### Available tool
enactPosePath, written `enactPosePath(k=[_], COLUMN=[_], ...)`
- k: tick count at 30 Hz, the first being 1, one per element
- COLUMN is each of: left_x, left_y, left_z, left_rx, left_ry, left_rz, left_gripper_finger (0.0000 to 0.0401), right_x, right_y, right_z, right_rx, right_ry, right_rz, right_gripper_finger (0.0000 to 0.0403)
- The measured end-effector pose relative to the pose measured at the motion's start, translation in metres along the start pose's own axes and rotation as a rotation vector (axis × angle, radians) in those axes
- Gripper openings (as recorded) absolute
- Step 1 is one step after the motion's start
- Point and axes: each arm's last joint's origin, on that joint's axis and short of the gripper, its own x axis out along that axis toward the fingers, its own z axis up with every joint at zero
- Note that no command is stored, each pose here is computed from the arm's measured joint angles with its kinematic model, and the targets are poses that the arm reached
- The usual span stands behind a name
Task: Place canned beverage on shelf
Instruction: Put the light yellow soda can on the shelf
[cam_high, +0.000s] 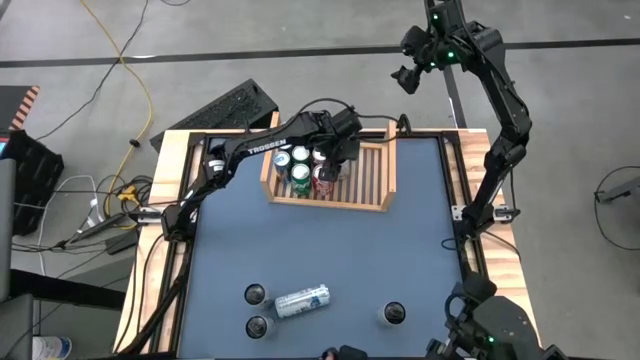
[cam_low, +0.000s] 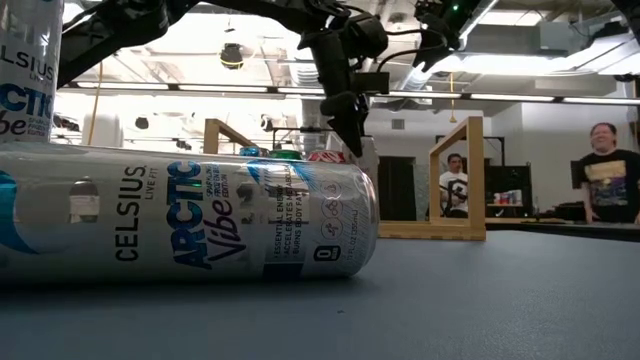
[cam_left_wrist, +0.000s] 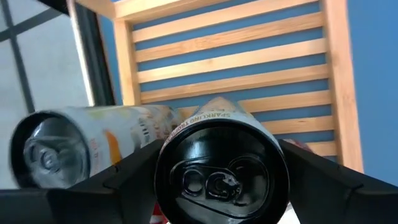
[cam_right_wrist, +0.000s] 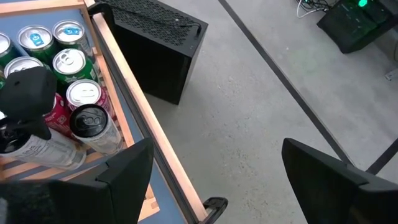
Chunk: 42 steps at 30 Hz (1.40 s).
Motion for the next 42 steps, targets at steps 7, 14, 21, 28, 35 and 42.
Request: enactPosePath(k=[7,14,21,28,35,42], left_x=[-0.001,-0.004,-0.023,-0.036,-0.084,-0.173], left_y=[-0.001,-0.004,0.002,0.002,-0.004,-0.034], left_z=[0.001,0.004,0.010,0.006,0.010,-0.011], left_rx=[0.010,0.020,0.025,0.028,0.044,-0.220], left_ry=[0.025,0.017,-0.027,0.016,-0.009,-0.057], left_rz=[0.044,0.038,0.078,0.100,0.169,-0.074], left_gripper_finger=[0.0313,0.0316,0.0316,0.0316,0.0316,0.0316], right_x=[0.000,0.000,0.000,0.000,0.000,0.000], right_y=[0.000,0.000,0.000,0.000,0.001,0.001], right_z=[0.000,0.000,0.000,0.000,-0.002,-0.002], right_rx=[0.000,0.000,-0.002,-0.003,-0.022,-0.023], right_ry=[0.000,0.000,0.000,0.005,0.017,0.019], right_rz=[0.000,0.000,0.001,0.002,0.009,0.013], right_gripper_finger=[0.0343,0.0343,0.0343,0.0343,0.0343,0.0343])
